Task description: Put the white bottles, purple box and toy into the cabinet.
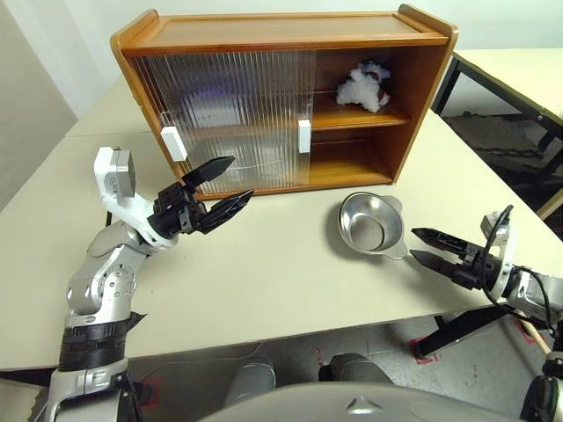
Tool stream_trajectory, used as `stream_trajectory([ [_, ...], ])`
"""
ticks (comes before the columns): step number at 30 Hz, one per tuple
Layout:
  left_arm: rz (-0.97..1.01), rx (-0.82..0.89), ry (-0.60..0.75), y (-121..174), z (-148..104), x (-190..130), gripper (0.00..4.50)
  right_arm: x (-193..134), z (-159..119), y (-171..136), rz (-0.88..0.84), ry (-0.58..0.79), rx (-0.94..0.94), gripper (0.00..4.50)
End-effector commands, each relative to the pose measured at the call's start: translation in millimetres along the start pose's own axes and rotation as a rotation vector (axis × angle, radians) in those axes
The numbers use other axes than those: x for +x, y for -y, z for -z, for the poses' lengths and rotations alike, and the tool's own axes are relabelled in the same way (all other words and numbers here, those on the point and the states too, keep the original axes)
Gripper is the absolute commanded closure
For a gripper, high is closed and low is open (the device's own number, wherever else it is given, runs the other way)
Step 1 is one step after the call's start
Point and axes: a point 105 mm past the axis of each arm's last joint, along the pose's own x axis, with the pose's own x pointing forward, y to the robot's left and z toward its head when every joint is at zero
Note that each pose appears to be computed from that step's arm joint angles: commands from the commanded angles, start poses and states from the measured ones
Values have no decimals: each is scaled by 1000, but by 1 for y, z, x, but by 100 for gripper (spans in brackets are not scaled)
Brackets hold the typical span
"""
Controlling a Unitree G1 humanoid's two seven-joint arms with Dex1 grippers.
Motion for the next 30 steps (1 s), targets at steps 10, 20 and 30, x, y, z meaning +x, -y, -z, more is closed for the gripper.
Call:
stream_trajectory([
  [10,7,17,-22,2,-2,0,0,2,13,5,-28,-48,76,1],
  [20,7,23,-29,1,-3,-1,0,5,20,10,-41,-76,111,1],
  [30,4,26,-33,1,-4,-2,0,21,16,8,-73,-76,117,1],
])
